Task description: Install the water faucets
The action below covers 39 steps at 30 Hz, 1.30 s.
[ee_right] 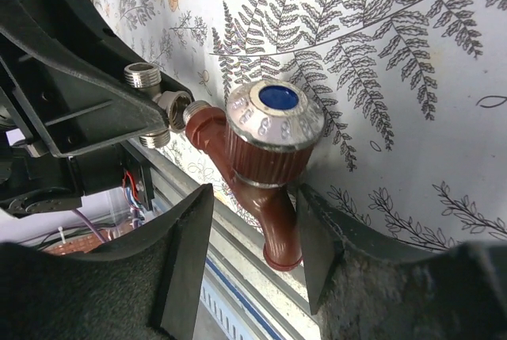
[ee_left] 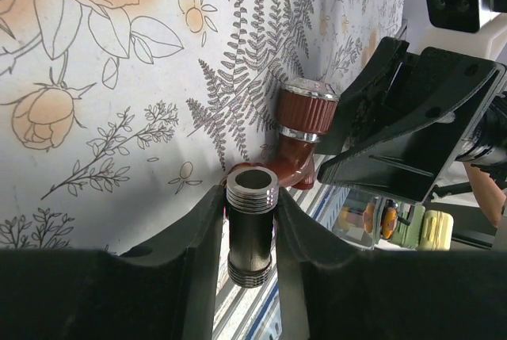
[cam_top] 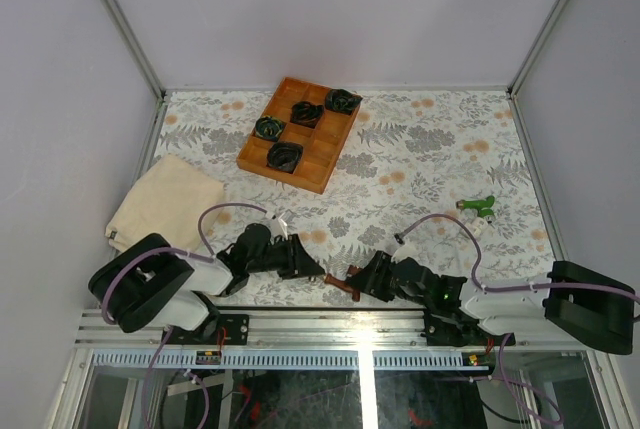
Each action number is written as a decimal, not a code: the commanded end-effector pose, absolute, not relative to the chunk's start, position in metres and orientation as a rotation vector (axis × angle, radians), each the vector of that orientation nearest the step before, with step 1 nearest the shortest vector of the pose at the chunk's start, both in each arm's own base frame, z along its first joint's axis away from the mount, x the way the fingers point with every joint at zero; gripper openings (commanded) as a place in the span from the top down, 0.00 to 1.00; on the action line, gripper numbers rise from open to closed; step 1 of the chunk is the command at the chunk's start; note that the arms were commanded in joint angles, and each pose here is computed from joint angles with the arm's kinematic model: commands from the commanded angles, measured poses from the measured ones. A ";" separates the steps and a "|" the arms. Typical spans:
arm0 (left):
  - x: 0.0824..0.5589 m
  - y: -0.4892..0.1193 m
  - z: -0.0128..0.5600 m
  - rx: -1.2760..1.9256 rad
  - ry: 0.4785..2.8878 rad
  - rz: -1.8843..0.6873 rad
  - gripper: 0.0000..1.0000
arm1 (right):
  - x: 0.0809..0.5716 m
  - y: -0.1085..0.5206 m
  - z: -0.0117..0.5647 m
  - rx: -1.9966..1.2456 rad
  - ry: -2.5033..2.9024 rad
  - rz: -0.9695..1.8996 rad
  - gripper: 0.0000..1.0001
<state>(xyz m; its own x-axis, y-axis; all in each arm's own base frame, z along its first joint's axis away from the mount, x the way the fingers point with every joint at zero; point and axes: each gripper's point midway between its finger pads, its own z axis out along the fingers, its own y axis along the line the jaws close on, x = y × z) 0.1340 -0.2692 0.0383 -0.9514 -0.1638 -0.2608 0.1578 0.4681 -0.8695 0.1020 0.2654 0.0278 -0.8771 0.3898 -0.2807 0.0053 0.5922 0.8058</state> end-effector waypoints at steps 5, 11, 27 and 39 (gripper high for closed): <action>0.147 -0.281 0.051 0.022 2.307 -1.517 1.00 | 0.102 0.261 0.015 0.370 2.407 1.191 0.47; 0.146 -0.284 0.049 0.035 2.308 -1.543 1.00 | 0.105 0.261 0.018 0.385 2.368 1.216 0.48; 0.171 -0.264 0.039 0.088 2.367 -1.231 1.00 | 0.113 0.242 0.008 0.463 2.374 1.089 0.43; 0.160 -0.284 0.043 0.229 2.366 -1.405 1.00 | 0.096 0.250 0.011 0.363 2.458 1.129 0.37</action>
